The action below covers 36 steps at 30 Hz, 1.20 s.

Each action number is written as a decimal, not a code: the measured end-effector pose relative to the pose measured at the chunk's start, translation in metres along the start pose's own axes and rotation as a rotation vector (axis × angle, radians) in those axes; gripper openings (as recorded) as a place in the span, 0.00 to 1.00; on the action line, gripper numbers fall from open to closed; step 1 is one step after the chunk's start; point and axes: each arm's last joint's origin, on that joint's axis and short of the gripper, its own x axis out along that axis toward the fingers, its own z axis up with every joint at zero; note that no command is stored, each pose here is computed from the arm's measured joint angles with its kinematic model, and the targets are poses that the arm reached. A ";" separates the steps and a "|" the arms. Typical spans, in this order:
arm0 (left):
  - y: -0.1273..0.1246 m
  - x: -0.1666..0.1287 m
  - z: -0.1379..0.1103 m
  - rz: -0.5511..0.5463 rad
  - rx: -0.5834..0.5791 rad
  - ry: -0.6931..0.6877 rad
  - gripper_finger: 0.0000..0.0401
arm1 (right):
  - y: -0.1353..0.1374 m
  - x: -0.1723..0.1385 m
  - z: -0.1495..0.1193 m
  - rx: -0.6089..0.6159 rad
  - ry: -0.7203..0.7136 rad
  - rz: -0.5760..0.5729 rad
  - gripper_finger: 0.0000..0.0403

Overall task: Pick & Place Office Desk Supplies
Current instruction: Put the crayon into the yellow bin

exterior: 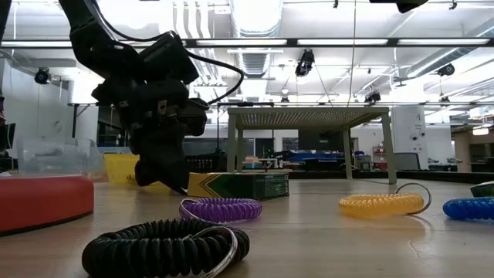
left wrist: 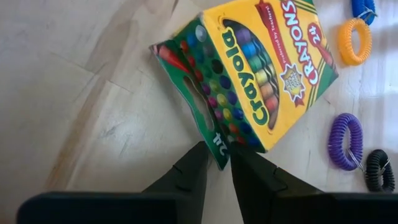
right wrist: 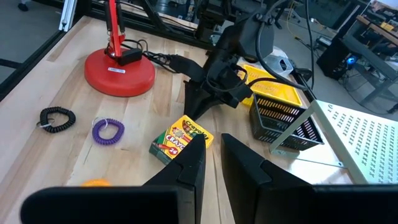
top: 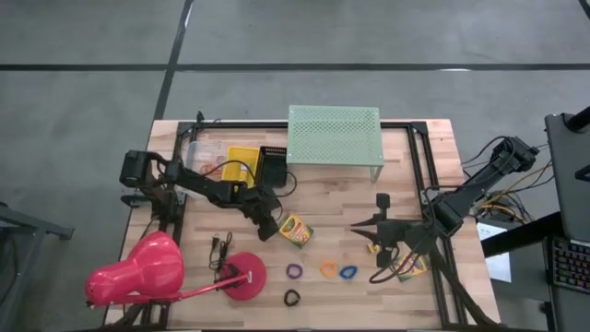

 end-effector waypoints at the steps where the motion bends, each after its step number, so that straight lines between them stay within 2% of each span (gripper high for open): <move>1: 0.000 0.000 0.000 0.001 0.000 0.000 0.19 | 0.000 0.000 0.000 0.000 0.000 0.000 0.12; 11: 0.001 0.000 -0.001 0.009 -0.003 0.005 0.01 | 0.000 0.000 0.000 0.000 0.000 0.000 0.12; 22: -0.001 -0.003 0.001 0.033 0.007 -0.025 0.00 | 0.000 0.000 0.000 0.000 0.000 0.000 0.12; 28: -0.006 -0.019 0.002 0.092 0.030 -0.077 0.00 | 0.000 0.000 0.000 0.000 0.000 0.000 0.12; 36: -0.016 -0.043 0.005 0.120 0.049 -0.146 0.00 | 0.000 0.000 0.000 0.000 0.000 0.000 0.12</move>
